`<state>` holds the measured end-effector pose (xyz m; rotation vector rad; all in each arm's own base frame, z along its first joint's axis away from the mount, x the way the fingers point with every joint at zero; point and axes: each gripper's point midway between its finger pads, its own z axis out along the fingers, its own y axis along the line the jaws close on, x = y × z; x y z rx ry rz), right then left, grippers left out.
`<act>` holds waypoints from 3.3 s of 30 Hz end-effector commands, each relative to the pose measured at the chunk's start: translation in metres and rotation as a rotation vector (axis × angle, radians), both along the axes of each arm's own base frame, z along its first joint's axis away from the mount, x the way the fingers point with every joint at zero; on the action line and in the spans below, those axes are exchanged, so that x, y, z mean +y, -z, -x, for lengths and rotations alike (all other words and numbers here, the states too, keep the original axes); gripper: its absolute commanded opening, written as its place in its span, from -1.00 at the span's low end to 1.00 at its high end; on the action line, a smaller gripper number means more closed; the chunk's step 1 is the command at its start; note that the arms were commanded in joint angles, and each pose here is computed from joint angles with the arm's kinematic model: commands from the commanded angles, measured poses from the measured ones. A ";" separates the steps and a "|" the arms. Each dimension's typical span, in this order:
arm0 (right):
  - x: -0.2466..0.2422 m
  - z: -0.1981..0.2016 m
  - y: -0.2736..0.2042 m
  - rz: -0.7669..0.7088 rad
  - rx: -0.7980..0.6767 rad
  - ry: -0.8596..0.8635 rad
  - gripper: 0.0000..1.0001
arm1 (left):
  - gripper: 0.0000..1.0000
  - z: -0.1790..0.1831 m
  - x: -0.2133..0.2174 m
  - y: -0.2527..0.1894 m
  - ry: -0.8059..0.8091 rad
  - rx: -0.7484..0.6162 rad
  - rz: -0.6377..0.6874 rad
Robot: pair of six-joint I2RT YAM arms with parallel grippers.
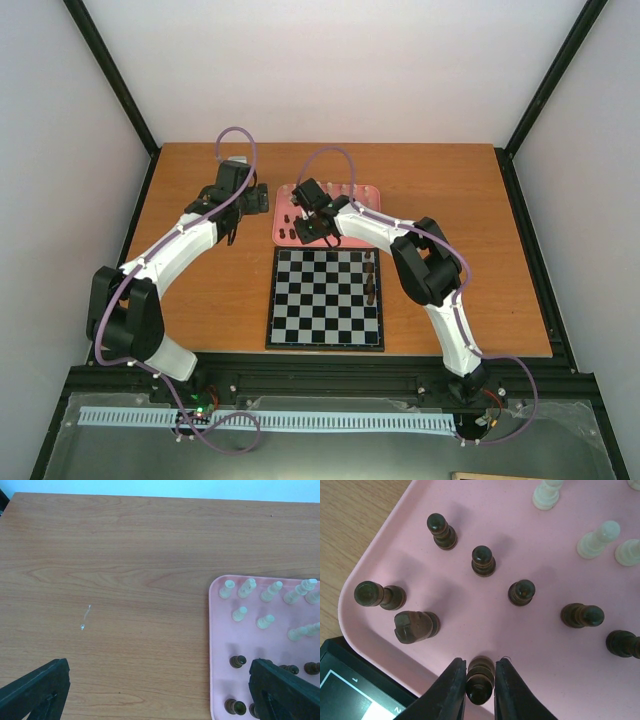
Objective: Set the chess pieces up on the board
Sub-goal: Pick up the chess piece from the storage box, then place the chess piece on the chessboard.
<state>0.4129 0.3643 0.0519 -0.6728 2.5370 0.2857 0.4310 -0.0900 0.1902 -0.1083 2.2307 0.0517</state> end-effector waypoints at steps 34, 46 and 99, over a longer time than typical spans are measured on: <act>-0.096 0.113 -0.135 -0.009 -0.199 0.143 -0.91 | 0.99 -0.004 0.000 -0.010 -0.003 -0.027 0.007; -0.168 0.216 -0.093 0.030 -0.017 0.247 -0.91 | 1.00 -0.008 -0.002 -0.005 -0.001 -0.013 0.006; -0.155 0.218 -0.026 0.060 -0.062 0.309 -0.89 | 1.00 -0.011 -0.003 0.001 -0.001 -0.002 -0.001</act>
